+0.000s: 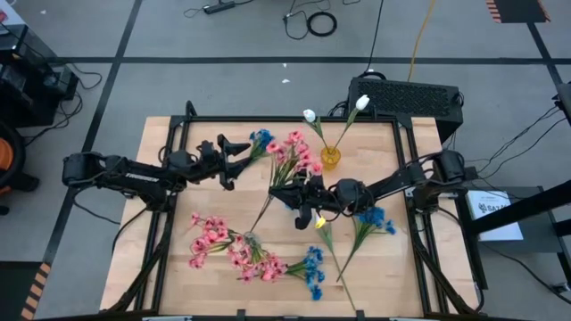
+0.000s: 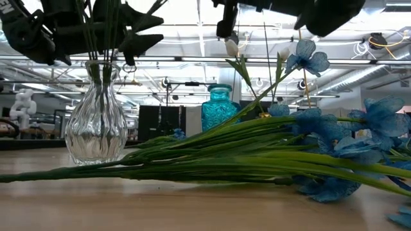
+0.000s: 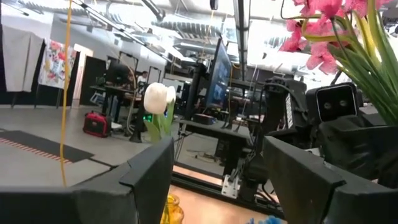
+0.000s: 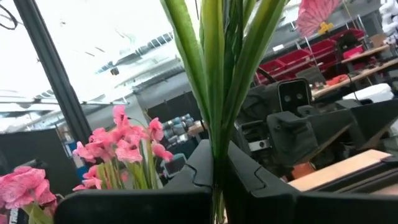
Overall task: Sort flowers into vase by color
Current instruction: Put the pink flowers into the transparent vase
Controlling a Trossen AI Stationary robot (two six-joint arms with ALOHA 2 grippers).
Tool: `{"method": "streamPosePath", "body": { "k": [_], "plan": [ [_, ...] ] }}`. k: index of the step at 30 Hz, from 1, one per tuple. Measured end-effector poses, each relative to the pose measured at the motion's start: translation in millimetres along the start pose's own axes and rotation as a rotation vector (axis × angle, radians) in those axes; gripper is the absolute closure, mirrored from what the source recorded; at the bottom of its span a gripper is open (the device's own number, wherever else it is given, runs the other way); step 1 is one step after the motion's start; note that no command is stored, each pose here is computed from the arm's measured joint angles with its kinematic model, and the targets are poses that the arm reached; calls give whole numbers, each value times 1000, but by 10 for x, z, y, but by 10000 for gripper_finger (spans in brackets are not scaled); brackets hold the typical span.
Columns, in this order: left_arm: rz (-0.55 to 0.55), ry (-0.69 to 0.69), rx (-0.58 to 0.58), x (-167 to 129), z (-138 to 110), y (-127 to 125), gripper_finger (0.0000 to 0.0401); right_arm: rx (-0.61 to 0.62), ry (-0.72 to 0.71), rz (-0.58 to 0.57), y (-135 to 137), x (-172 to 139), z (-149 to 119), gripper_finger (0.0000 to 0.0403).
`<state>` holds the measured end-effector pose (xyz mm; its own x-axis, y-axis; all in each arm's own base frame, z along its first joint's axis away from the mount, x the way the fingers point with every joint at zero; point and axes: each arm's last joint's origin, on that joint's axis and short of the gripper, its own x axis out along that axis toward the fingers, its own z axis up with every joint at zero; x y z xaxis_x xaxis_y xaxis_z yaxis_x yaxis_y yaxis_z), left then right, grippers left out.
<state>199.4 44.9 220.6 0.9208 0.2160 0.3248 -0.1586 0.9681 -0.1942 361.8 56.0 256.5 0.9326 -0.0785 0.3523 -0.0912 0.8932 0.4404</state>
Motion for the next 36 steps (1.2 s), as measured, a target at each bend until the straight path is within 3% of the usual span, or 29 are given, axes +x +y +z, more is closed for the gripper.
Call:
{"method": "streamPosePath", "body": {
  "k": [6,36],
  "plan": [
    [21,-3,-1,0,0,6,150,10,-4,5,-46,40,-136,401],
    [27,-4,26,0,1,11,150,-56,97,18,-21,39,-240,401]
  ]
}}
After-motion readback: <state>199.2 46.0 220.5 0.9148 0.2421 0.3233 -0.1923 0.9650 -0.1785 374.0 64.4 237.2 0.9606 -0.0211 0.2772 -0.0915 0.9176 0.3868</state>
